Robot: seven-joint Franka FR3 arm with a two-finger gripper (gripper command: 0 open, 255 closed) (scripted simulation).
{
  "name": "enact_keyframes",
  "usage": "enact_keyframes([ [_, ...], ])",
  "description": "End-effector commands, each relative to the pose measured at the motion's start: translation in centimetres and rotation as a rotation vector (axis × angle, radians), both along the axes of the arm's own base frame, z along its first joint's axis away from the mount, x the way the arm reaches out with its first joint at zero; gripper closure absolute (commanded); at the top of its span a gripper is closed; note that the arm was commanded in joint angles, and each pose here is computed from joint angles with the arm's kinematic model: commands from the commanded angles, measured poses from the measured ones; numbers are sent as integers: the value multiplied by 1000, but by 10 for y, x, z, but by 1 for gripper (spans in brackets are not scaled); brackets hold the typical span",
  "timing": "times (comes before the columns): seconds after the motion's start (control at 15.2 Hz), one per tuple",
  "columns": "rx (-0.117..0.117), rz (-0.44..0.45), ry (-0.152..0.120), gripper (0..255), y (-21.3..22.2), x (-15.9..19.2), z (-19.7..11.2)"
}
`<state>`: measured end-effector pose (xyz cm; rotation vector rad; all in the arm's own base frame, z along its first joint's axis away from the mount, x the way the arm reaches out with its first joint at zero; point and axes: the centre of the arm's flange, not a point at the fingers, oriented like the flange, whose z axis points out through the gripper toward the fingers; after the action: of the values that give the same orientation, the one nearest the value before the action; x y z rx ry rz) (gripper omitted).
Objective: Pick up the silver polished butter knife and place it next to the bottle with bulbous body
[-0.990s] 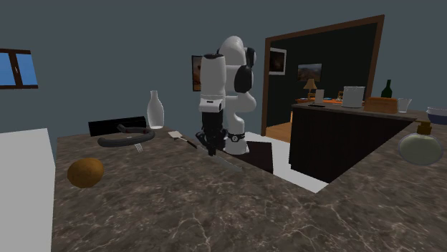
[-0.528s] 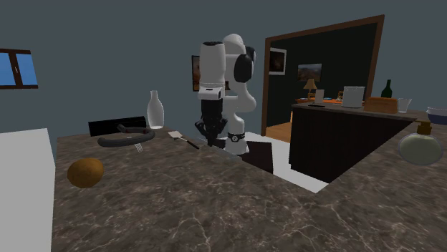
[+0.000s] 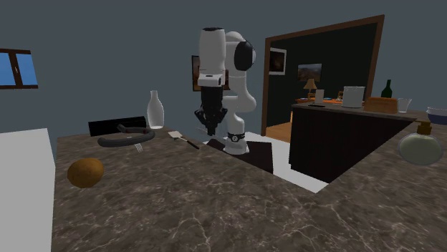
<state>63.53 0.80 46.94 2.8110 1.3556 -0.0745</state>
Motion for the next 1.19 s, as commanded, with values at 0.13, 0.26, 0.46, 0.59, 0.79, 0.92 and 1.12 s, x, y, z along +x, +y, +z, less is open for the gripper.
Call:
enact_keyframes([
  [0.13, 0, 0, 0, 255, 0, -1, 21],
  [0.26, 0, 0, 0, 255, 0, -1, 32],
  [0.46, 0, 0, 0, 255, 0, -1, 48],
  [0.59, 0, 0, 0, 255, 0, -1, 58],
  [0.79, 0, 0, 0, 255, 0, -1, 74],
  [0.92, 0, 0, 0, 255, 0, -1, 85],
  [1.12, 0, 0, 0, 255, 0, -1, 100],
])
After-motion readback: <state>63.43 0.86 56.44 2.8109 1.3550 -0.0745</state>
